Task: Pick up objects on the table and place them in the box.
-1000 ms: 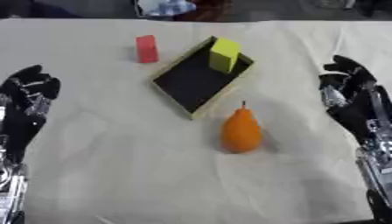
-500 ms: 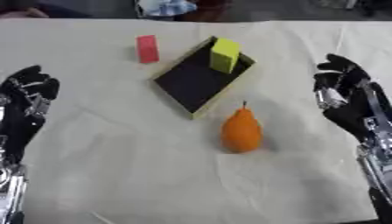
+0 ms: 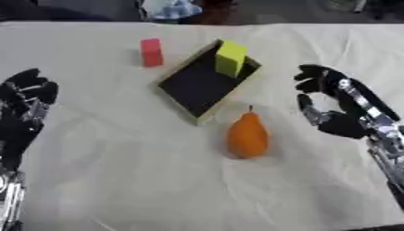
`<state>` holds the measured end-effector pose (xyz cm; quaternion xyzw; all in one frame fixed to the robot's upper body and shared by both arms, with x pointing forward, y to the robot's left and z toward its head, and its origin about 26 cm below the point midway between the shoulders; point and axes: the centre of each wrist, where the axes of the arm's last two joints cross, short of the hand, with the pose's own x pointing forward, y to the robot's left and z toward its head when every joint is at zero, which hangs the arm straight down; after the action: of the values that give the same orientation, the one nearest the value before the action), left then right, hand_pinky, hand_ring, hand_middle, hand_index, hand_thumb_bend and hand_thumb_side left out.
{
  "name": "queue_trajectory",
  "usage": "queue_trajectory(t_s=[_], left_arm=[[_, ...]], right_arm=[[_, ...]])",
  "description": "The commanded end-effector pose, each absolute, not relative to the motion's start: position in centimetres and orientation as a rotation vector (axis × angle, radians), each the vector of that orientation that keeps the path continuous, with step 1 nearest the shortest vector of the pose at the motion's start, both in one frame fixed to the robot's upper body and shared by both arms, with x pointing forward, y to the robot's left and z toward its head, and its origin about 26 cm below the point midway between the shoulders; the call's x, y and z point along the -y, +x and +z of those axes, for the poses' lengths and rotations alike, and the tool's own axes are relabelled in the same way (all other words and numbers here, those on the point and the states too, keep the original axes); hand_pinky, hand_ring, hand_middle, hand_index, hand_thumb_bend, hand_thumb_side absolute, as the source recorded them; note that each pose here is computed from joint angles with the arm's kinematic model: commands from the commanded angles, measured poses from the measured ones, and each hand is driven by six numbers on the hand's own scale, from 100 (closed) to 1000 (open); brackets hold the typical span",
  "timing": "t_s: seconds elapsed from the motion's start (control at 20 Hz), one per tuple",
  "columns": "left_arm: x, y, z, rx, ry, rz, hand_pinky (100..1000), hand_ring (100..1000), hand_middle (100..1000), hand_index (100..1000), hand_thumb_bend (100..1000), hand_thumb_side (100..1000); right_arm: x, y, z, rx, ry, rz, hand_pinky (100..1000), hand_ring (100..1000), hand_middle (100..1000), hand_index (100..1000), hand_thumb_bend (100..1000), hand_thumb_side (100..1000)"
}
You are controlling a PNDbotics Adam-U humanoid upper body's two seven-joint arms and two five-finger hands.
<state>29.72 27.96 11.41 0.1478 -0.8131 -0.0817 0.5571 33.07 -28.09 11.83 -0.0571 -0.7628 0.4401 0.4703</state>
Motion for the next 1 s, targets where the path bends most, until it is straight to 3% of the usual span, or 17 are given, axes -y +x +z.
queue_trajectory(t_s=[0.05,0.5,1.0], left_arm=[[-28.1,29.6,12.1,1.942,0.353,-0.213,708,717,699,833,642,655],[-28.1,29.6,12.1,1.941,0.352,-0.223,709,717,699,833,641,656],[-28.0,29.7,12.1,1.941,0.349,-0.228,709,718,699,833,640,657]], right_arm=[[28.4,33.3,12.6,1.808,-0.136,1.239,799,782,792,926,127,333],[27.5,33.9,12.6,1.672,-0.131,1.56,823,809,822,946,227,270],[26.6,34.8,12.5,1.619,-0.221,1.766,838,827,844,957,261,288]])
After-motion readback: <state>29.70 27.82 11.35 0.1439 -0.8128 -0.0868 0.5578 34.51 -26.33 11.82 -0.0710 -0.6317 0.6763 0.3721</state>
